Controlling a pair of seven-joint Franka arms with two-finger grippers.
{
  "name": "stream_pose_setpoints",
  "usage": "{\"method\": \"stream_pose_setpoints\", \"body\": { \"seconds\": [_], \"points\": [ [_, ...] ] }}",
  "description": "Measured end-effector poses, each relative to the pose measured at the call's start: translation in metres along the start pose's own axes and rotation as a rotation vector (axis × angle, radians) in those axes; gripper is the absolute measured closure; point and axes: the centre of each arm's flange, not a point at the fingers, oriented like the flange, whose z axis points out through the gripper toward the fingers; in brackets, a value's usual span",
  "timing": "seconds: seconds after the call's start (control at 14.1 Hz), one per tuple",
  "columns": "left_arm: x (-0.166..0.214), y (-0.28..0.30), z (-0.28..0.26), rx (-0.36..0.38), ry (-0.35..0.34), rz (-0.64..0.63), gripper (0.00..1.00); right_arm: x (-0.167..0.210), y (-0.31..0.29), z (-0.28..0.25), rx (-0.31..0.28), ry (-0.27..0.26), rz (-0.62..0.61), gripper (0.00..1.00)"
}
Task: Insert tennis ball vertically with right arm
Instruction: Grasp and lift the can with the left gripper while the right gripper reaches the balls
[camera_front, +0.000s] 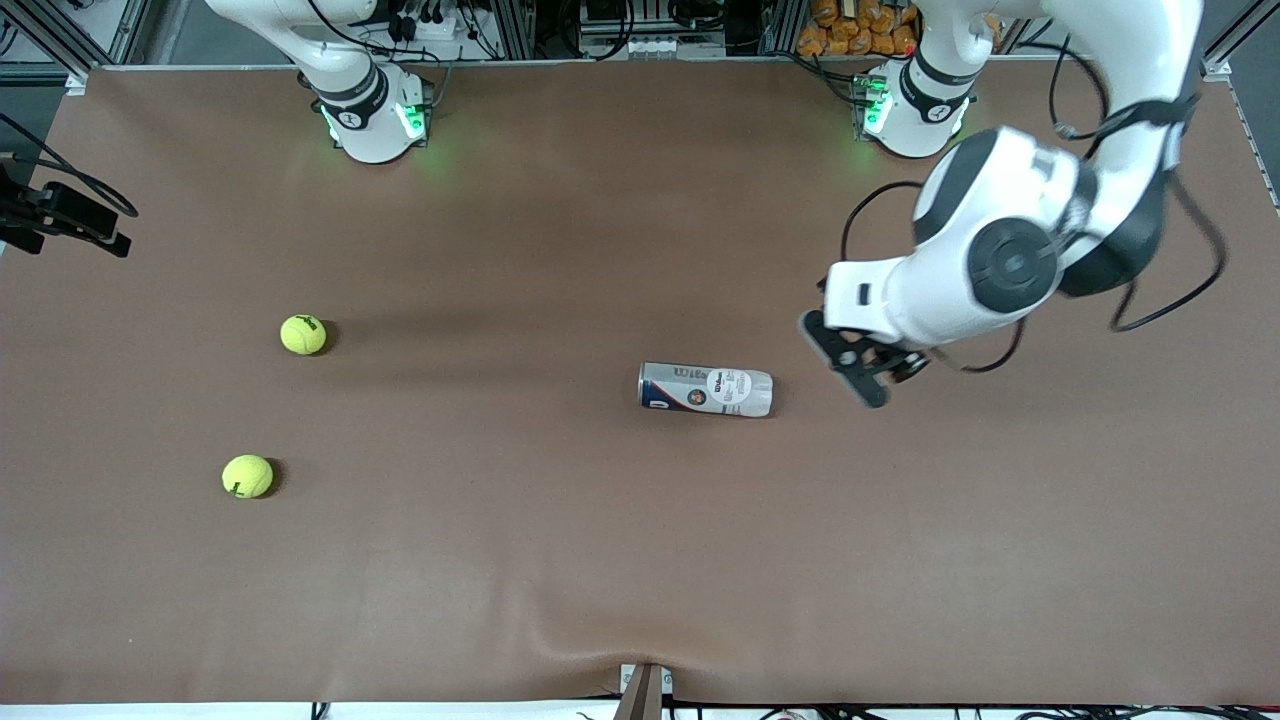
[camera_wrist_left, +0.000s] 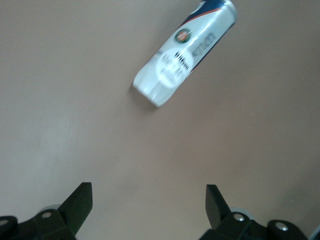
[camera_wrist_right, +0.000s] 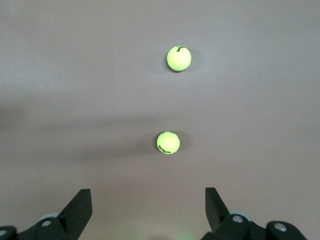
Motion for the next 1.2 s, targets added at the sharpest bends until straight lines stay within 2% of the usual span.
{"method": "stream_pose_setpoints", "body": {
  "seconds": [0.21, 0.42, 0.57, 0.85, 1.2],
  "points": [
    [0.018, -0.014, 0.037, -0.007, 0.028, 0.182, 0.00, 0.000, 0.000, 0.000, 0.000, 0.000, 0.000, 0.00],
    [0.042, -0.010, 0.065, 0.028, 0.047, 0.370, 0.00, 0.000, 0.000, 0.000, 0.000, 0.000, 0.000, 0.00],
    [0.056, -0.001, 0.082, 0.050, 0.037, 0.432, 0.00, 0.000, 0.000, 0.000, 0.000, 0.000, 0.000, 0.00],
    [0.089, 0.040, 0.112, 0.127, -0.029, 0.557, 0.00, 0.000, 0.000, 0.000, 0.000, -0.001, 0.001, 0.00],
    [0.102, 0.042, 0.147, 0.142, 0.000, 0.583, 0.00, 0.011, 0.001, 0.014, -0.002, -0.014, 0.002, 0.00]
  ]
}}
